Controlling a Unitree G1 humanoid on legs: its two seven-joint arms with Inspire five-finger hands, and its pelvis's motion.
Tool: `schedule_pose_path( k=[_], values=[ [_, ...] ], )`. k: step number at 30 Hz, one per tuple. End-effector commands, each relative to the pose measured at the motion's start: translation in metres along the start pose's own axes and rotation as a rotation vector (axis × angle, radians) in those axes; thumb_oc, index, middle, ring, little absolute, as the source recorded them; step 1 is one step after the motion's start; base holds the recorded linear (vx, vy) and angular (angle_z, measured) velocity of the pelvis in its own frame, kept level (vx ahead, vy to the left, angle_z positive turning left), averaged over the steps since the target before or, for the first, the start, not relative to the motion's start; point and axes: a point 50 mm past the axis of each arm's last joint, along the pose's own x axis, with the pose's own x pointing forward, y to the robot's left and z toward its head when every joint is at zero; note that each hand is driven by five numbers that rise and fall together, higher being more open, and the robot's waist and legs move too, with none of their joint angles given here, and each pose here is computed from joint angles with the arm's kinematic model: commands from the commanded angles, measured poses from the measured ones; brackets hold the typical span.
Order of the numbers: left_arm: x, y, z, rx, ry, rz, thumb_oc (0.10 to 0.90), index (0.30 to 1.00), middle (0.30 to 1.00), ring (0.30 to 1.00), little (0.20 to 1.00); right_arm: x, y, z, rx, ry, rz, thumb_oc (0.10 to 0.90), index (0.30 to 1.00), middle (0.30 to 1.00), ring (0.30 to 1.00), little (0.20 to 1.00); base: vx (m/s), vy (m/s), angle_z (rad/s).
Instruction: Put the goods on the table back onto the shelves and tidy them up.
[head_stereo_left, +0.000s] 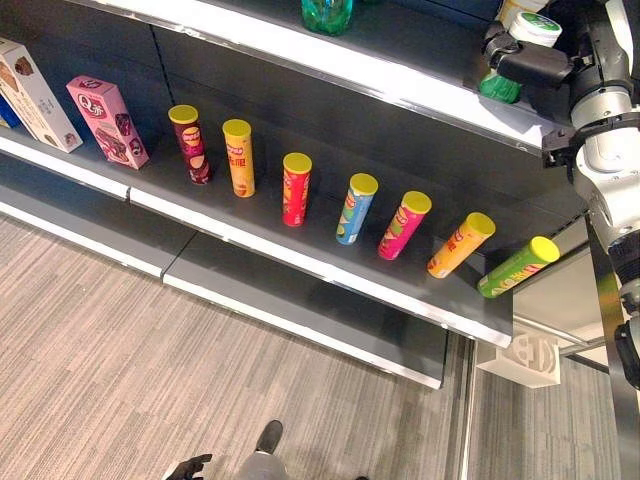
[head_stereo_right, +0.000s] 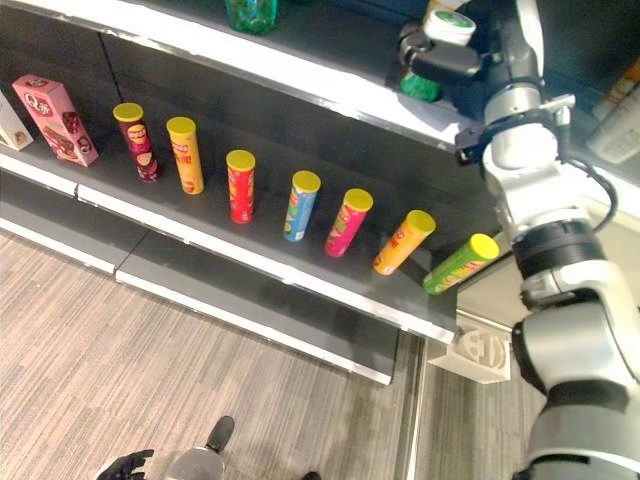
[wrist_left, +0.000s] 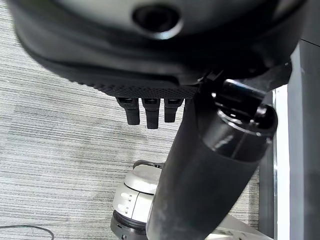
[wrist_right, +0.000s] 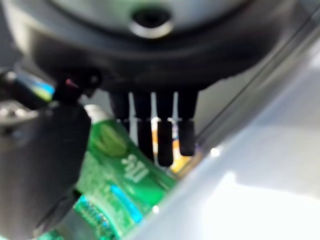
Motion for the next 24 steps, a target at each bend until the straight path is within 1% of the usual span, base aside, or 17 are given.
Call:
schedule_pose_path(
  k=[1, 4, 5, 6, 9, 16, 17, 18, 19, 22, 24],
  values=[
    [-0.002, 0.021, -0.004, 0.064, 0.000, 0.055, 0.800, 0.900, 0.900, 0.900, 0.900, 0.019, -0.019, 0.061, 0.023, -0.185, -0.080, 0.400, 0.300, 0.300, 0.300, 0.300, 0.00, 0.000, 0.00],
    [-0.002, 0.021, -0.005, 0.065, 0.004, 0.056, 0.800, 0.900, 0.900, 0.900, 0.900, 0.020, -0.022, 0.059, 0.030, -0.174, -0.102, 0.400, 0.300, 0.300, 0.300, 0.300, 0.00, 0.000, 0.00],
    [-0.003, 0.021, -0.006, 0.065, 0.004, 0.058, 0.800, 0.900, 0.900, 0.900, 0.900, 0.020, -0.021, 0.058, 0.039, -0.173, -0.106, 0.751, 0.827, 0.827, 0.827, 0.827, 0.00, 0.000, 0.00],
    [-0.002, 0.020, -0.006, 0.066, 0.006, 0.058, 0.800, 0.900, 0.900, 0.900, 0.900, 0.020, -0.020, 0.059, 0.047, -0.175, -0.105, 0.800, 0.900, 0.900, 0.900, 0.900, 0.00, 0.000, 0.00],
    [-0.002, 0.021, -0.003, 0.059, 0.002, 0.059, 0.800, 0.900, 0.900, 0.900, 0.900, 0.019, -0.024, 0.064, 0.075, -0.197, -0.132, 0.800, 0.900, 0.900, 0.900, 0.900, 0.00, 0.000, 0.00],
    [-0.002, 0.019, -0.009, 0.047, 0.029, 0.058, 0.800, 0.900, 0.900, 0.900, 0.900, 0.008, -0.056, 0.091, 0.157, -0.354, -0.233, 0.800, 0.900, 0.900, 0.900, 0.900, 0.00, 0.000, -0.01],
    [-0.002, 0.018, -0.011, 0.038, 0.040, 0.061, 0.800, 0.900, 0.900, 0.900, 0.900, -0.001, -0.065, 0.104, 0.167, -0.434, -0.255, 0.800, 0.900, 0.900, 0.900, 0.900, 0.00, 0.011, -0.07],
    [-0.002, 0.019, -0.011, 0.040, 0.039, 0.062, 0.800, 0.900, 0.900, 0.900, 0.900, -0.001, -0.066, 0.103, 0.167, -0.433, -0.257, 0.800, 0.900, 0.900, 0.900, 0.900, 0.02, -0.008, -0.04],
    [-0.003, 0.017, -0.013, 0.029, 0.045, 0.064, 0.800, 0.900, 0.900, 0.900, 0.900, -0.013, -0.075, 0.116, 0.202, -0.529, -0.267, 0.800, 0.900, 0.900, 0.900, 0.900, 0.01, 0.001, -0.07],
    [-0.003, 0.016, -0.014, 0.030, 0.050, 0.066, 0.800, 0.900, 0.900, 0.900, 0.900, -0.028, -0.085, 0.120, 0.198, -0.597, -0.302, 0.800, 0.900, 0.900, 0.900, 0.900, 0.00, 0.004, -0.08],
    [-0.002, 0.007, -0.013, 0.018, 0.052, 0.053, 0.800, 0.900, 0.900, 0.900, 0.900, -0.053, -0.087, 0.124, 0.285, -0.720, -0.304, 0.800, 0.900, 0.900, 0.900, 0.900, 0.00, -0.003, -0.11]
  ],
)
